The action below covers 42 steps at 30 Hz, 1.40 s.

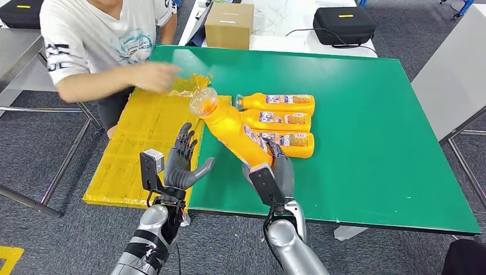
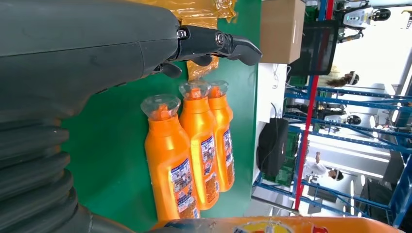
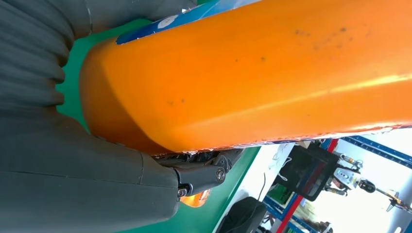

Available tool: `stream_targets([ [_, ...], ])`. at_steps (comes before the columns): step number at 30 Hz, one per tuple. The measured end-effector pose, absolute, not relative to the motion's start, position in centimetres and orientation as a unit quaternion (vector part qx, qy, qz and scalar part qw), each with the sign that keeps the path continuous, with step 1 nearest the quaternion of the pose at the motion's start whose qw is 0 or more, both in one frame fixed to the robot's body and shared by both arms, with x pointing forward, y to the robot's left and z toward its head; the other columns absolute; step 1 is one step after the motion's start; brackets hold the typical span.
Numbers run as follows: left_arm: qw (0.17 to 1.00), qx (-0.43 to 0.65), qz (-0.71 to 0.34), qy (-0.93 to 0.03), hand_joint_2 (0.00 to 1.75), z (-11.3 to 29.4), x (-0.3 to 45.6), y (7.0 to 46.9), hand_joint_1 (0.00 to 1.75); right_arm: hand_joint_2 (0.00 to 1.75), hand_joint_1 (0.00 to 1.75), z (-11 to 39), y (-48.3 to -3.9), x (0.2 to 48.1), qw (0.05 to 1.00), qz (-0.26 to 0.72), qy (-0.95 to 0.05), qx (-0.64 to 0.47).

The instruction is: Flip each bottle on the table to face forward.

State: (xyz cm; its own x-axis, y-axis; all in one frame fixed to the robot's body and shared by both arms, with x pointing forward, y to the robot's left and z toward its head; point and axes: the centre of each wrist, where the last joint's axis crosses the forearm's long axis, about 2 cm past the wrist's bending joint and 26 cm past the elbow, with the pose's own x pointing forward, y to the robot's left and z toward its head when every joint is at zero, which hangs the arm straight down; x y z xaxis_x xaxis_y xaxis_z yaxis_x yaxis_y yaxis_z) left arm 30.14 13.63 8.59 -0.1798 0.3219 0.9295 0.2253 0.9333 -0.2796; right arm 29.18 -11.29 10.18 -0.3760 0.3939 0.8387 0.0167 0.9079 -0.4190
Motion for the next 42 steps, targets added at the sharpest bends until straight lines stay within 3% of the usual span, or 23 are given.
stream_targets([
  [6, 0.603, -0.23, 0.048, -0.763, 1.75, 8.7, 29.8, 13.9, 0.0, 1.75, 1.75, 9.9, -11.2, 29.2, 0.547, 0.187, -0.808, -0.118],
  [15, 0.581, -0.156, 0.013, -0.799, 1.75, 9.7, 29.7, 13.8, 0.0, 1.75, 1.75, 8.5, -9.8, 28.6, 0.557, 0.252, -0.784, -0.103],
  [29, 0.581, -0.152, 0.01, -0.8, 1.75, 9.7, 29.6, 13.8, 0.0, 1.75, 1.75, 7.4, -7.5, 28.4, 0.561, 0.336, -0.752, -0.083],
  [42, 0.583, -0.244, 0.006, -0.775, 1.75, 9.8, 29.5, 13.3, 0.0, 1.75, 1.75, 6.8, -7.1, 28.0, 0.558, 0.36, -0.744, -0.074],
])
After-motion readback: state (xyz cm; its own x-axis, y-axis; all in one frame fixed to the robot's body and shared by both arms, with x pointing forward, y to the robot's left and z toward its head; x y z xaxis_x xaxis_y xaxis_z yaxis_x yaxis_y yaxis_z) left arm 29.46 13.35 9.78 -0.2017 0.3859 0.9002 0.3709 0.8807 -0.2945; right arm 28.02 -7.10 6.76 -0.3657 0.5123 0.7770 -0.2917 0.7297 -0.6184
